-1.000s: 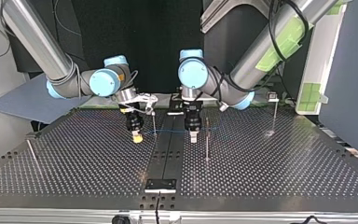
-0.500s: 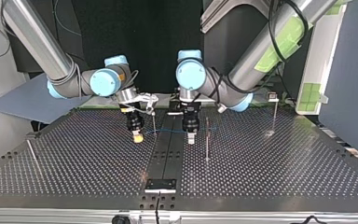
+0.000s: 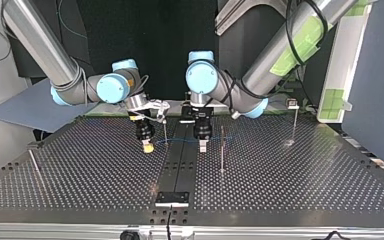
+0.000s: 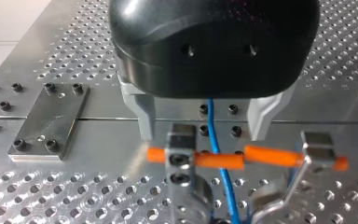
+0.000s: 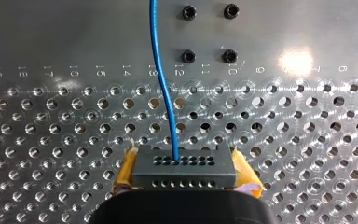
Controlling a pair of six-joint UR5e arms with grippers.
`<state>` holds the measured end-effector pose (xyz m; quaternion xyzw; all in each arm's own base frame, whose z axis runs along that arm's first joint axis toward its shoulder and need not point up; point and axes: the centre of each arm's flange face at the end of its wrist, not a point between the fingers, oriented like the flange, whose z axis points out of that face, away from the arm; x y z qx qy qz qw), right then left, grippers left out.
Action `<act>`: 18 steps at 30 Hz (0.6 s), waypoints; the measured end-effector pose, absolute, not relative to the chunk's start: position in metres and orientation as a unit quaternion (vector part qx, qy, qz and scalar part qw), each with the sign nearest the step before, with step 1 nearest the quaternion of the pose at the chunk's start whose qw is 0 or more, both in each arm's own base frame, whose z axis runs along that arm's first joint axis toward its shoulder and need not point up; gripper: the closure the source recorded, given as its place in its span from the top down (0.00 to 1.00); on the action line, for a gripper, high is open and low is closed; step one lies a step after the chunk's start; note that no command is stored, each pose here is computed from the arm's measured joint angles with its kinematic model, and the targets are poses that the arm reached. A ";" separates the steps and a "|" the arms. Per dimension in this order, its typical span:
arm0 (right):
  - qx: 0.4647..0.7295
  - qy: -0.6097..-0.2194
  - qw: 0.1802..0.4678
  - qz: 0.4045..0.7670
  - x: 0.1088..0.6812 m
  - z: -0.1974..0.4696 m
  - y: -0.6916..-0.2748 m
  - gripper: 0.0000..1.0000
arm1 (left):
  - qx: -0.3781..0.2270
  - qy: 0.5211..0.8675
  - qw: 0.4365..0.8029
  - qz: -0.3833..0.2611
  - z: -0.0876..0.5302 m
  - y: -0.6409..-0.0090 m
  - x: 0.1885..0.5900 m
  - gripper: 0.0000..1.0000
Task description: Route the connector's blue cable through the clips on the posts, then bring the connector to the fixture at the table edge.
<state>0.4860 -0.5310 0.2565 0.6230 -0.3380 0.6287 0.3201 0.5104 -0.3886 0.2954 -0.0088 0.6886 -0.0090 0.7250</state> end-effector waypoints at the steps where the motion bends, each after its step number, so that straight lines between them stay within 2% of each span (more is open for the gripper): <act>1: 0.623 -0.338 0.320 0.629 0.486 0.256 -0.531 0.00 | -0.009 0.689 0.725 -0.007 0.295 -0.388 0.510 0.54; 2: 0.623 -0.338 0.320 0.629 0.486 0.256 -0.531 0.00 | -0.009 0.689 0.725 -0.004 0.295 -0.388 0.510 0.29; 3: 0.623 -0.338 0.320 0.629 0.486 0.256 -0.531 0.00 | -0.009 0.689 0.725 -0.002 0.295 -0.388 0.509 0.13; 4: 0.623 -0.338 0.320 0.628 0.485 0.256 -0.532 0.00 | -0.010 0.689 0.725 0.000 0.295 -0.389 0.509 0.13; 5: 0.623 -0.339 0.320 0.628 0.485 0.256 -0.532 0.00 | -0.009 0.689 0.725 0.003 0.296 -0.389 0.508 0.00; 18: 0.623 -0.339 0.321 0.628 0.484 0.256 -0.533 0.00 | 0.006 0.682 0.731 -0.009 0.297 -0.399 0.505 0.00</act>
